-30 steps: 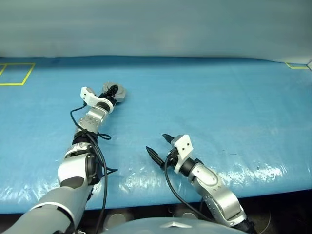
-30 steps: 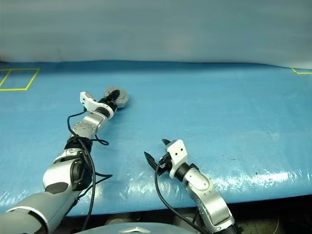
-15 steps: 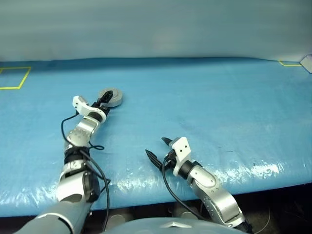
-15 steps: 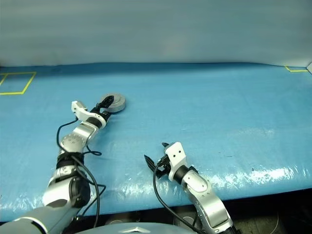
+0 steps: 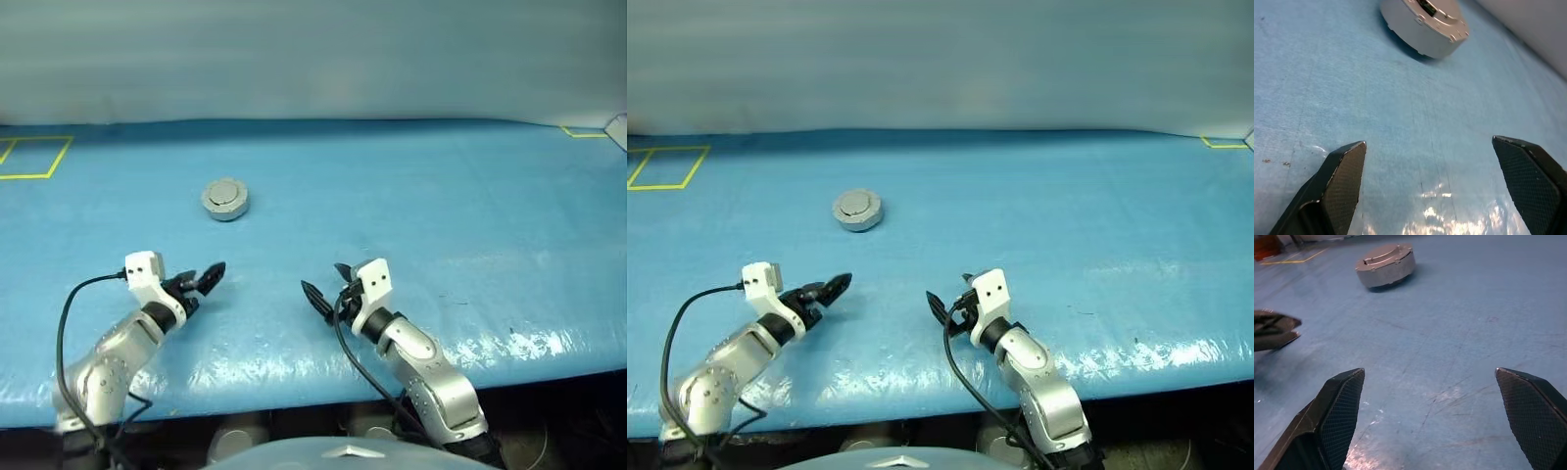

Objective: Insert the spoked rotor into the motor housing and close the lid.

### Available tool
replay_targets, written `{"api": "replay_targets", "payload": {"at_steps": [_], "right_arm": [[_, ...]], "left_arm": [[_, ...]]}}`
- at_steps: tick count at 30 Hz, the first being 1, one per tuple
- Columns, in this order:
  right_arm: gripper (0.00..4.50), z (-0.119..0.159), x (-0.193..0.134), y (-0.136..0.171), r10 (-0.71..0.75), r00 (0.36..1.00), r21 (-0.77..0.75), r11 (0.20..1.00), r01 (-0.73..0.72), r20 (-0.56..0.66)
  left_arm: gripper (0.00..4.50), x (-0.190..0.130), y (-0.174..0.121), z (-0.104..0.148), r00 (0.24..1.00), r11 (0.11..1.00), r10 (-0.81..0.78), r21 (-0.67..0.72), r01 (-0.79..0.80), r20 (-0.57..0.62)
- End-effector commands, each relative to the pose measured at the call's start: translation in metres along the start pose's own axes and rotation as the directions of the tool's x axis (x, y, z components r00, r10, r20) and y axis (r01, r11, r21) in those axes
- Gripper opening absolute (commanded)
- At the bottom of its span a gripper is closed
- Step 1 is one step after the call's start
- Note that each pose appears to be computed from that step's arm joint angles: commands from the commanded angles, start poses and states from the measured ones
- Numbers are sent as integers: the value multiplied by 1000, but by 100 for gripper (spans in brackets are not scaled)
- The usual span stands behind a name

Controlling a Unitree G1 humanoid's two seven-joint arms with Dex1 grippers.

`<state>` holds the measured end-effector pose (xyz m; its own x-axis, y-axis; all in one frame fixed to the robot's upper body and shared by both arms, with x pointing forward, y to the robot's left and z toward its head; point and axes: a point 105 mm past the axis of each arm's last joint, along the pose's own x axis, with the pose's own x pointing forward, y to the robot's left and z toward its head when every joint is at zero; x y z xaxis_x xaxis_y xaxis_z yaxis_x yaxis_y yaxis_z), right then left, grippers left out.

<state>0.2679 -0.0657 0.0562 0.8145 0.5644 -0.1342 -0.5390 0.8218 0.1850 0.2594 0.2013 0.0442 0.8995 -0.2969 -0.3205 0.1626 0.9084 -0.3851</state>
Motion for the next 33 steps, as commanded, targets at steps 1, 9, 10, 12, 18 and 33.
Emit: {"api": "replay_targets", "payload": {"at_steps": [1,9,10,12,18,33], "right_arm": [[450,8,-2,-9,-33,999,5,999,33,15],[450,19,-13,-35,-219,963,-85,968,234,161],[450,20,-14,-35,-223,959,-121,962,246,178],[450,19,-18,-35,-221,951,-187,947,263,218],[450,4,-24,-52,-323,920,-254,892,375,224],[450,-10,-19,-38,-322,926,-279,887,368,197]], "left_arm": [[449,-7,-11,14,992,990,0,139,-18,124],[449,-14,-22,18,933,883,-13,442,-158,360],[449,-14,-22,16,929,883,-15,441,-162,370],[449,-16,-23,14,910,891,-22,422,-171,415],[449,-14,-19,5,904,901,-2,392,-183,428],[449,-12,-11,-1,921,913,2,376,-161,391]]}}
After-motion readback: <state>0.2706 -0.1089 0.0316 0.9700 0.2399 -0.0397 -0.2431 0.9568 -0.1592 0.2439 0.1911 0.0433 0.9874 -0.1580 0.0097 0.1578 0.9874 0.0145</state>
